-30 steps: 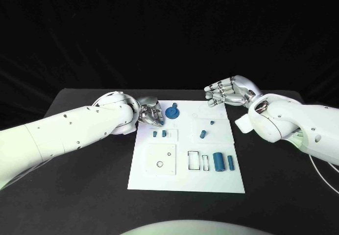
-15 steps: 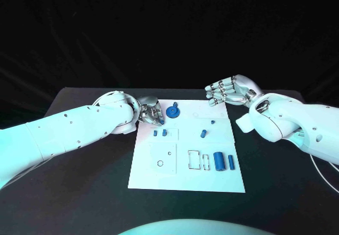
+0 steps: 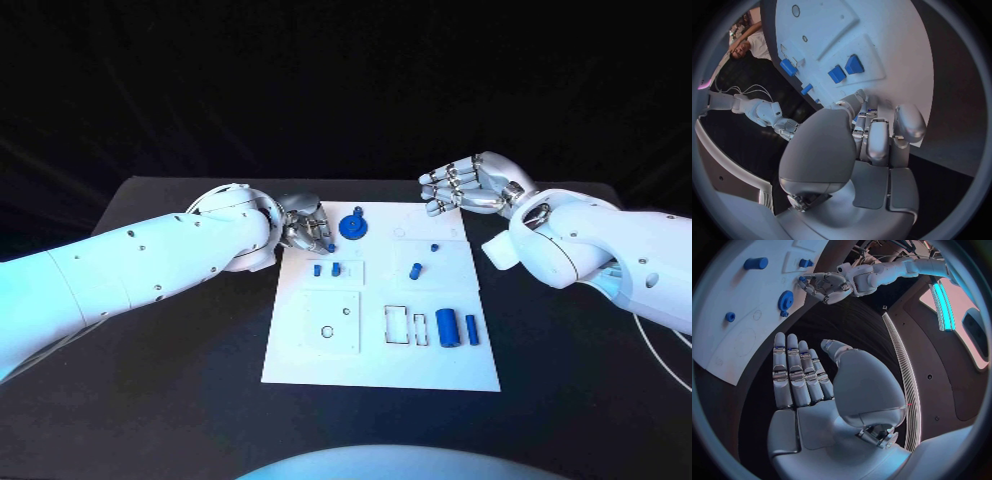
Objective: Assemble the parts on the task board
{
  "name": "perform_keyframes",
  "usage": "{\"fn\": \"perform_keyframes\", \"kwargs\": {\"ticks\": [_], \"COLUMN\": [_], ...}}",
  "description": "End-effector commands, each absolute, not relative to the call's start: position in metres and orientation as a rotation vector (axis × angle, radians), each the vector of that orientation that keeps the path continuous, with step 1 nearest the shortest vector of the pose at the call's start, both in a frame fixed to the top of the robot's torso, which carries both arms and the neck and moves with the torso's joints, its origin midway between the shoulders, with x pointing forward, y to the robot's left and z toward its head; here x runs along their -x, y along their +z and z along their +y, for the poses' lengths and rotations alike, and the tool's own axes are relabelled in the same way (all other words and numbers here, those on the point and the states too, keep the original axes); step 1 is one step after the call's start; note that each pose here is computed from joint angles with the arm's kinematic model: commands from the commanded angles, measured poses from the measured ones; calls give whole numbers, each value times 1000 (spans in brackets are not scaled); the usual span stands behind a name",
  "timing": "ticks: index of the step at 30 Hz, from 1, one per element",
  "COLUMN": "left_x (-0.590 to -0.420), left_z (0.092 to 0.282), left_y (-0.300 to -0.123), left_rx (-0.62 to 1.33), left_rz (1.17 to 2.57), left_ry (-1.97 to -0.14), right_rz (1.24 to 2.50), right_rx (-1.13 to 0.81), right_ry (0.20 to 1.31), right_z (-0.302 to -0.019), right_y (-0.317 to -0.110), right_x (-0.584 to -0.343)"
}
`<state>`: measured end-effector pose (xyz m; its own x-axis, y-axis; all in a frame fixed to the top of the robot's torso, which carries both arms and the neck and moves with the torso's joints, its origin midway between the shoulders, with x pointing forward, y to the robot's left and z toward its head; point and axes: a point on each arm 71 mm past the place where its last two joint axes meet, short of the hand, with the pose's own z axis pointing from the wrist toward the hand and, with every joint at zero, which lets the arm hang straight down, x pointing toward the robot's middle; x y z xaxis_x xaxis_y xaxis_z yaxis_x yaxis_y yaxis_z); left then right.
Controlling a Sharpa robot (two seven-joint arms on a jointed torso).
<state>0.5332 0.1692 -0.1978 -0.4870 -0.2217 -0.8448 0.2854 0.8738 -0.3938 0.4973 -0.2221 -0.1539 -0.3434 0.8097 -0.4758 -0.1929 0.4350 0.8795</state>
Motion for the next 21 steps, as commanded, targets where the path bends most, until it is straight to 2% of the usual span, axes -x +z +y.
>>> {"fn": "perform_keyframes", "kwargs": {"ticks": [1,7,14,17,21], "left_x": [-533,-533,-532,-532,-528], "left_z": [173,184,194,200,208], "left_y": [-198,-197,-192,-188,-185], "left_rx": [-18,51,191,349,660], "left_rz": [1994,1997,1942,1898,1806], "left_ry": [-601,-612,-732,-860,-1079], "right_rz": [1585,1547,1534,1550,1613], "right_rx": [-536,-505,-435,-376,-268], "right_ry": [1170,1150,1047,995,914], "right_z": [-221,-226,-250,-257,-259], "right_y": [-153,-151,-151,-152,-155], "right_x": [-497,-498,-501,-502,-500]}}
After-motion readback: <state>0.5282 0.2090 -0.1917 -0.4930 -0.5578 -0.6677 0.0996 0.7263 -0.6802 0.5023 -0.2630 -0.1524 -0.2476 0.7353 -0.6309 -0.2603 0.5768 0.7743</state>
